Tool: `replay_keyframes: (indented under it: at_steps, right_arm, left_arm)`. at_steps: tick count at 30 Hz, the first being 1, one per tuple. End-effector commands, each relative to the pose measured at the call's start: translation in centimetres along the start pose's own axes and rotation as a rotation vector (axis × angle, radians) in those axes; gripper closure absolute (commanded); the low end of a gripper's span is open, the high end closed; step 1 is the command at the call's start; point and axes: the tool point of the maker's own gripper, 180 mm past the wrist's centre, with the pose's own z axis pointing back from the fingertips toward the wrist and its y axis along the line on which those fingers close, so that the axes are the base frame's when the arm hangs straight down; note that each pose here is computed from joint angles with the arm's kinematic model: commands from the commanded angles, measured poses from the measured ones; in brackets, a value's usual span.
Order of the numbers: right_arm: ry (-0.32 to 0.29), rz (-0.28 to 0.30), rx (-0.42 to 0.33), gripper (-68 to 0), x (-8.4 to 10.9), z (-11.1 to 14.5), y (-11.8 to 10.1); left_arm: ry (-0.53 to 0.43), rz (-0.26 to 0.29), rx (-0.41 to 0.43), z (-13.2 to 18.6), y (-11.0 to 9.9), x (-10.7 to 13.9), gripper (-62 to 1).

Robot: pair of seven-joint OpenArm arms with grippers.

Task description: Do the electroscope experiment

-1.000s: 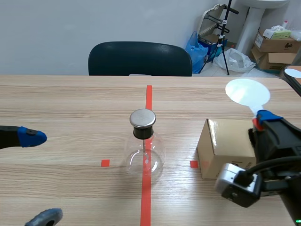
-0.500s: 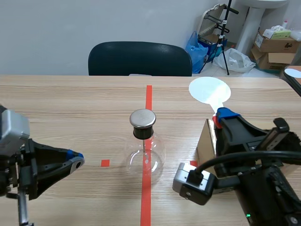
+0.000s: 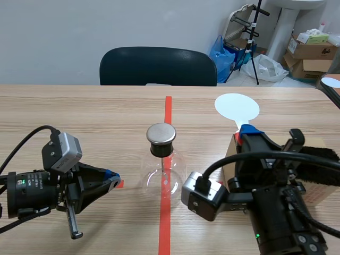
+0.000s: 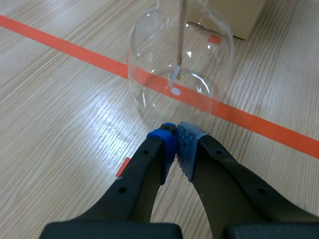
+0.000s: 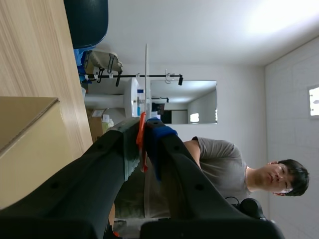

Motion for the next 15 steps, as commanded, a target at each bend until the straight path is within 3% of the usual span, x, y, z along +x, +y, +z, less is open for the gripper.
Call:
replay_keyframes:
  at_steps: [1, 10, 15]
  right_arm:
    - [0.007, 0.003, -0.028, -1.1, -0.2, -0.3, -0.6]
    - [0.022, 0.005, 0.018, -1.1, 0.2, -0.1, 1.4]
    - [0.039, 0.008, 0.009, -1.1, -0.2, -0.3, 1.3]
  left_arm:
    - [-0.05, -0.007, -0.003, -0.4, 0.0, 1.4, -3.1]
    - [-0.054, 0.014, -0.001, -1.1, -0.2, 1.0, -3.1]
    - [-0.06, 0.01, 0.009, -1.3, -0.1, 1.2, -3.1]
